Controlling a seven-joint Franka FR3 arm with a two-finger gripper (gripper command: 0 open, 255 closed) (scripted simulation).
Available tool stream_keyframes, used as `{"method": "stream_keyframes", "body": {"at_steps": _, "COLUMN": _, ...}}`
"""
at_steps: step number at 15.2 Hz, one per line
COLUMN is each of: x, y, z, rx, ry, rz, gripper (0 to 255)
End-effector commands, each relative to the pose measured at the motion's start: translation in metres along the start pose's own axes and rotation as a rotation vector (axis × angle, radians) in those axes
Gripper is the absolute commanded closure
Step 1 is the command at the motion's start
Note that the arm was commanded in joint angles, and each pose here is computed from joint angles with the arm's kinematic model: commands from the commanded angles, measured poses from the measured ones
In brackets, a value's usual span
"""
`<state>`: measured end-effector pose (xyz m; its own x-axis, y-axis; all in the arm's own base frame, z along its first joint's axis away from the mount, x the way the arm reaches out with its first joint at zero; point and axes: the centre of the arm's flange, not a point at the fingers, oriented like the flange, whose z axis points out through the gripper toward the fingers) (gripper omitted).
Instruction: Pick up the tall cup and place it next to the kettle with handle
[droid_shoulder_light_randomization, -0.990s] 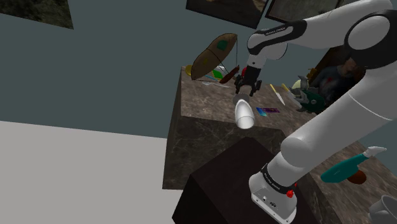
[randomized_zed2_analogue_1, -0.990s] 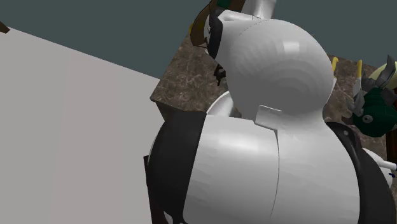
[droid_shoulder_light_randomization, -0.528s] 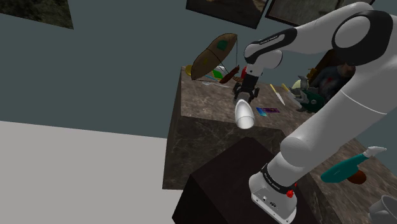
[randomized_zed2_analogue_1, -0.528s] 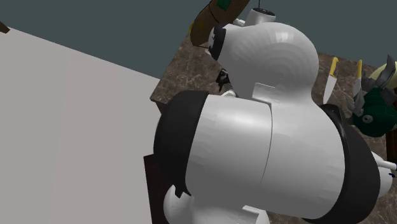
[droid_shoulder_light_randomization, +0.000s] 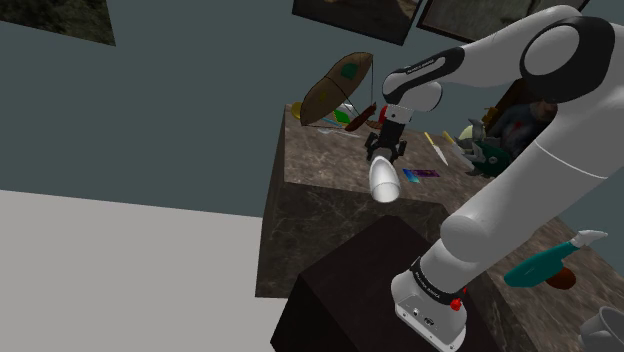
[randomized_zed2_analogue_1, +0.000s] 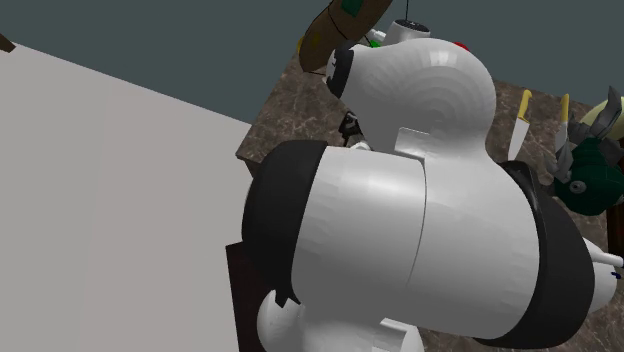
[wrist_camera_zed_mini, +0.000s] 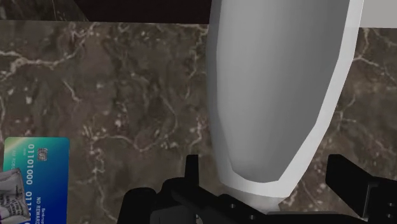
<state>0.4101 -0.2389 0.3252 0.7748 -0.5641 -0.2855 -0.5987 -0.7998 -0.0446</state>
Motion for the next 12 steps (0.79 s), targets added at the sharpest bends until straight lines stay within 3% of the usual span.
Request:
{"method": "stream_keyframes", "body": {"at_steps": 1, "x": 0.0000, "y": 0.0000, "z": 0.0000, "rx": 0.000, "ry": 0.000, "rz": 0.000, "gripper": 0}}
{"method": "stream_keyframes", "body": {"at_steps": 2, "x": 0.0000, "y": 0.0000, "z": 0.0000, "rx": 0.000, "ry": 0.000, "rz": 0.000, "gripper": 0}}
{"method": "stream_keyframes", "body": {"at_steps": 3, "x": 0.0000, "y": 0.0000, "z": 0.0000, "rx": 0.000, "ry": 0.000, "rz": 0.000, "gripper": 255}}
{"method": "stream_keyframes", "body": {"at_steps": 12, "x": 0.0000, "y": 0.0000, "z": 0.0001, "rx": 0.000, "ry": 0.000, "rz": 0.000, "gripper": 255}}
